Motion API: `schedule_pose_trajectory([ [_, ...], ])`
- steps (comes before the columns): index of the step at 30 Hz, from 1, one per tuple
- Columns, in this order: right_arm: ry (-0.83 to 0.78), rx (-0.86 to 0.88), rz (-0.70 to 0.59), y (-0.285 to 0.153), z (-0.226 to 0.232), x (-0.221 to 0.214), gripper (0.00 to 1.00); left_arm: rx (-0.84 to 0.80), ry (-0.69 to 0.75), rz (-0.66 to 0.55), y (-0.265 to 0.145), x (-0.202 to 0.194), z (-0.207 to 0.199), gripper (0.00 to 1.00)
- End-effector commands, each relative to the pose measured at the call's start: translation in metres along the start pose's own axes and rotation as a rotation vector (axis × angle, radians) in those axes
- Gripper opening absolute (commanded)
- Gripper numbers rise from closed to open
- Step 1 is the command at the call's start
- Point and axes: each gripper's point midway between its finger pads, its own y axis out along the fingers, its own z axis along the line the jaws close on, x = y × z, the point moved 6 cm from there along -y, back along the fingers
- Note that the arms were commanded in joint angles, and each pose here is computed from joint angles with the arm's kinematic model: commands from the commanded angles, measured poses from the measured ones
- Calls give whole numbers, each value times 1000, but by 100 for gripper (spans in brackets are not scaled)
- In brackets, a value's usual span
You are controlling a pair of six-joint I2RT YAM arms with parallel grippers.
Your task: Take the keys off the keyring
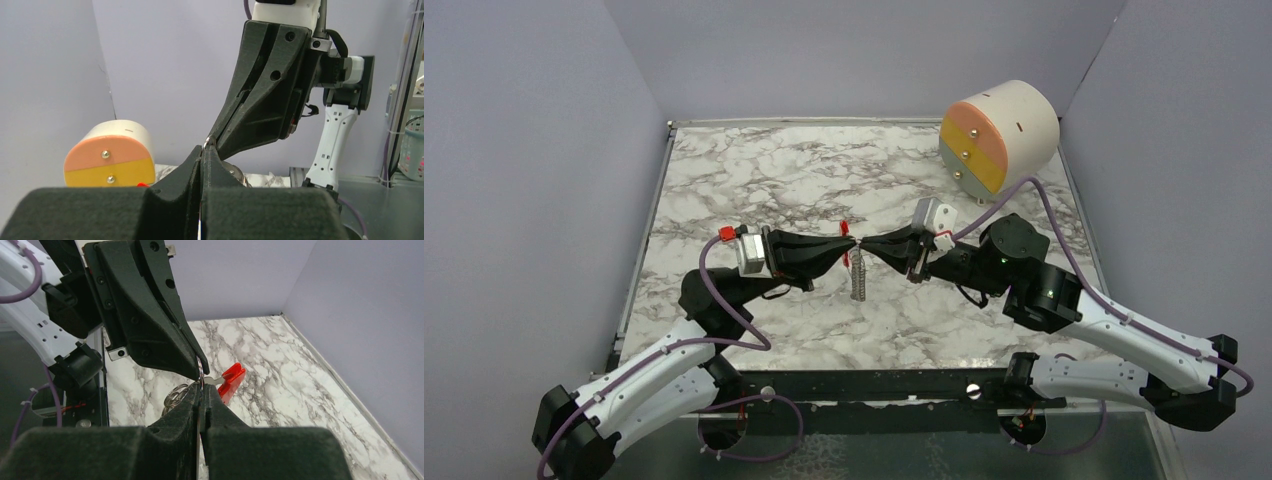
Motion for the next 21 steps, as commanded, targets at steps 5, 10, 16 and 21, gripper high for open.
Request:
schedule_pose_trajectory([
  [5,9,49,2,-3,8,-6,2,-8,-85,-340,5,45,-5,0],
  [10,13,49,-7,-5,9,-8,2,-50,-219,-443,4,45,-8,0],
  [16,17,49,-7,-4,11,-12,2,-77,-341,-505,7,43,-6,0],
  [21,14,37,-15,-3,10,-15,2,-86,-346,-523,5,49,-10,0],
])
